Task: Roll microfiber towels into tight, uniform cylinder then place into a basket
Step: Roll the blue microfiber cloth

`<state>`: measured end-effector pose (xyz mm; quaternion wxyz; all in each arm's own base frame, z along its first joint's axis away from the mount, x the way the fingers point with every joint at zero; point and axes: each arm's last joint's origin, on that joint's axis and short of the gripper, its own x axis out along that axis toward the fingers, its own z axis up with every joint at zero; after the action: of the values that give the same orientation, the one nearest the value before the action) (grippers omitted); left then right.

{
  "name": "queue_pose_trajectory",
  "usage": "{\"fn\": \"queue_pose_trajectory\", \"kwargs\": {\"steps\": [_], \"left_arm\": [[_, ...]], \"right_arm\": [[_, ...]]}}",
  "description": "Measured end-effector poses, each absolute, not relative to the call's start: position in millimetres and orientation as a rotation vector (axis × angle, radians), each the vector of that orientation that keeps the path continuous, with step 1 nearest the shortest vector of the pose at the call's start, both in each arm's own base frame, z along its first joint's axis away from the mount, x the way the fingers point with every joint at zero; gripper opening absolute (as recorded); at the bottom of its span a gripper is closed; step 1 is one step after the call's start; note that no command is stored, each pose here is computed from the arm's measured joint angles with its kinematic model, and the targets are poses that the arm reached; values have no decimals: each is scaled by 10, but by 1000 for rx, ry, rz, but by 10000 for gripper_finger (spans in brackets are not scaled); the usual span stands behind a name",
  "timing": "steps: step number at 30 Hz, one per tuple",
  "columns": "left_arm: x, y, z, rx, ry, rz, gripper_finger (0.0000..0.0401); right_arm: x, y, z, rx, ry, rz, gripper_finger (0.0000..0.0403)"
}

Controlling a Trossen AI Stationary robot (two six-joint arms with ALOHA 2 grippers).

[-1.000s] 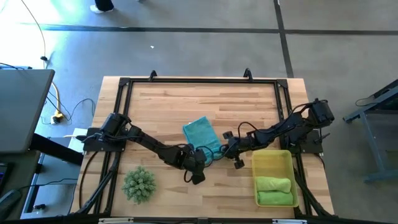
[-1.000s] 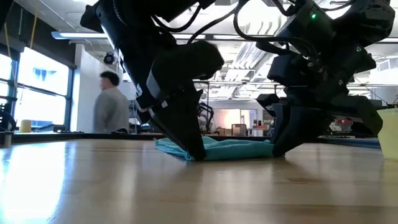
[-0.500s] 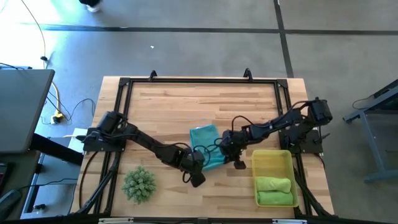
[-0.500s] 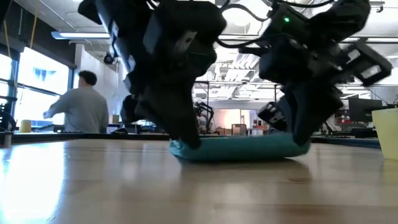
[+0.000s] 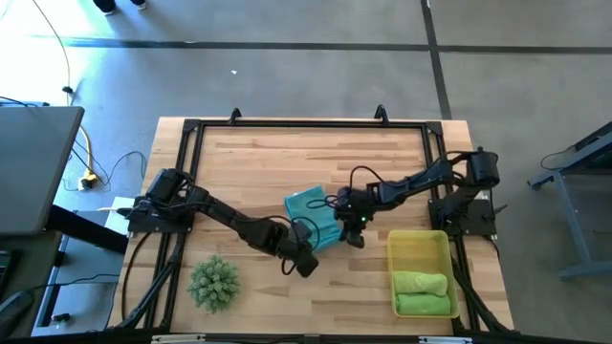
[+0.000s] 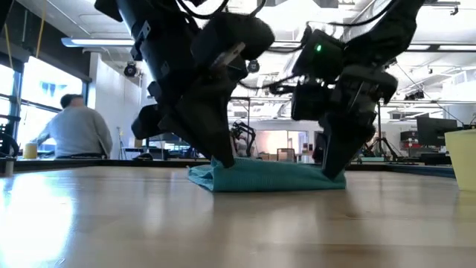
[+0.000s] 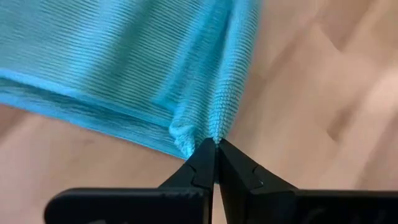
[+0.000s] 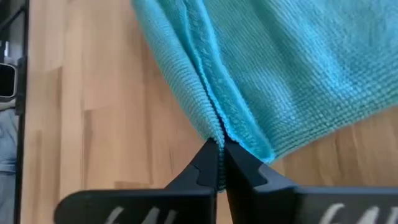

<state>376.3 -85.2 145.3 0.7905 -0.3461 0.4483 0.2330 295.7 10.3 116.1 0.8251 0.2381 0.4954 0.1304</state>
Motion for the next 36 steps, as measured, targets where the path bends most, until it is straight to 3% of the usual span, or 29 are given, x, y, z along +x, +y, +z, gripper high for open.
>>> {"fn": "queue_pose_trajectory", "kwargs": {"steps": [16,26,36], "left_arm": [[3671,-756,1376,-670,966,710,1],[3682,-745,1238,-654,991,752,0],[3675,-747,1222,-635,1007,743,0]], "right_arm": [[3049,-17,1163,522,1031,278,0],[3083,-76,1171,359,994,153,3],[3087,-70,1449,63,965,266,127]]}}
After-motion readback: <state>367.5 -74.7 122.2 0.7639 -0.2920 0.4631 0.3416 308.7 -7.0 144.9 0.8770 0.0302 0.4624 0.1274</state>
